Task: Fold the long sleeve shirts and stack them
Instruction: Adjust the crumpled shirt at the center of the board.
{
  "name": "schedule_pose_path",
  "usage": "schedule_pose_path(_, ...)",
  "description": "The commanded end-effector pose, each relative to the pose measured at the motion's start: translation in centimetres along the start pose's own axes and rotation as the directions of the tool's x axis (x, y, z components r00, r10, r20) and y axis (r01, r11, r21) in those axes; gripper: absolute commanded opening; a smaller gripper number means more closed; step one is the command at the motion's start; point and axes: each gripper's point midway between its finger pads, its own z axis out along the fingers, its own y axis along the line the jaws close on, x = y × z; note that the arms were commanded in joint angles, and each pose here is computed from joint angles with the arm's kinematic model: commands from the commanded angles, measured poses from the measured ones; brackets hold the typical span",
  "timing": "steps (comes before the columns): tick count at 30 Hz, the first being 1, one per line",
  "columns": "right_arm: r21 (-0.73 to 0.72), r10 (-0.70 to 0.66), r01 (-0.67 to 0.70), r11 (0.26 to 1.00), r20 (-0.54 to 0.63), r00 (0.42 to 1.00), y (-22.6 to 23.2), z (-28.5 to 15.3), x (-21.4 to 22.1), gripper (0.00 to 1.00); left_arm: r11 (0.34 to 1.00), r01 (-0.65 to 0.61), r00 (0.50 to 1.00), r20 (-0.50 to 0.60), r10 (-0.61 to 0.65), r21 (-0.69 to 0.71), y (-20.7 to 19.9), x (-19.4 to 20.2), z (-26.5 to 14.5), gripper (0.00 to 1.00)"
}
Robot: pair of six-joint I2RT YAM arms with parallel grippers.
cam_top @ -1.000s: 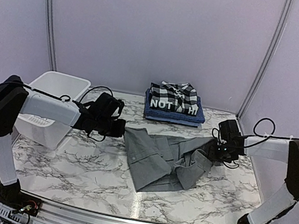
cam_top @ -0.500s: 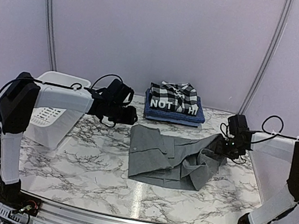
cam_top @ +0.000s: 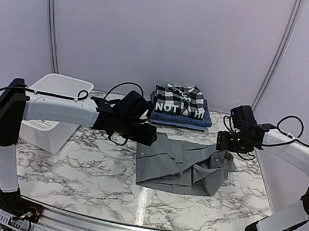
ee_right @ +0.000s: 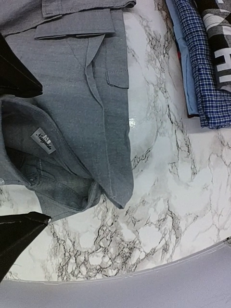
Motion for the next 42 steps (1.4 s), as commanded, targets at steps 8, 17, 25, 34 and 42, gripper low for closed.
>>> schedule_pose_path(8,-0.119,-0.187,0.185,0.975,-0.005,0.982,8.1,-4.0,2.5,0.78,0.967,-0.253,0.961,-0.122,0.248,-0.027,-8.1,6.6,2.9,0.80)
schedule_pose_path(17,0.001,-0.115,0.116,0.993,-0.150,0.982,4.9,-1.7,10.0,0.79,0.923,-0.382,0.910,-0.198,0.365,-0.050,-10.3,9.8,5.3,0.87)
schedule_pose_path(25,0.104,-0.026,0.043,0.994,-0.158,0.987,2.1,-0.6,12.3,0.80,0.901,-0.423,0.890,-0.228,0.394,-0.095,-9.8,10.6,6.1,0.79)
schedule_pose_path(34,0.120,0.051,-0.032,0.992,-0.156,0.986,-0.1,0.9,11.6,0.34,0.896,-0.403,0.907,-0.213,0.364,-0.184,-7.5,8.6,4.9,0.11)
schedule_pose_path(42,0.159,0.094,-0.072,0.985,-0.132,0.987,-2.5,1.6,9.8,0.29,0.924,-0.155,0.987,-0.103,0.126,-0.348,0.5,3.8,0.4,0.00)
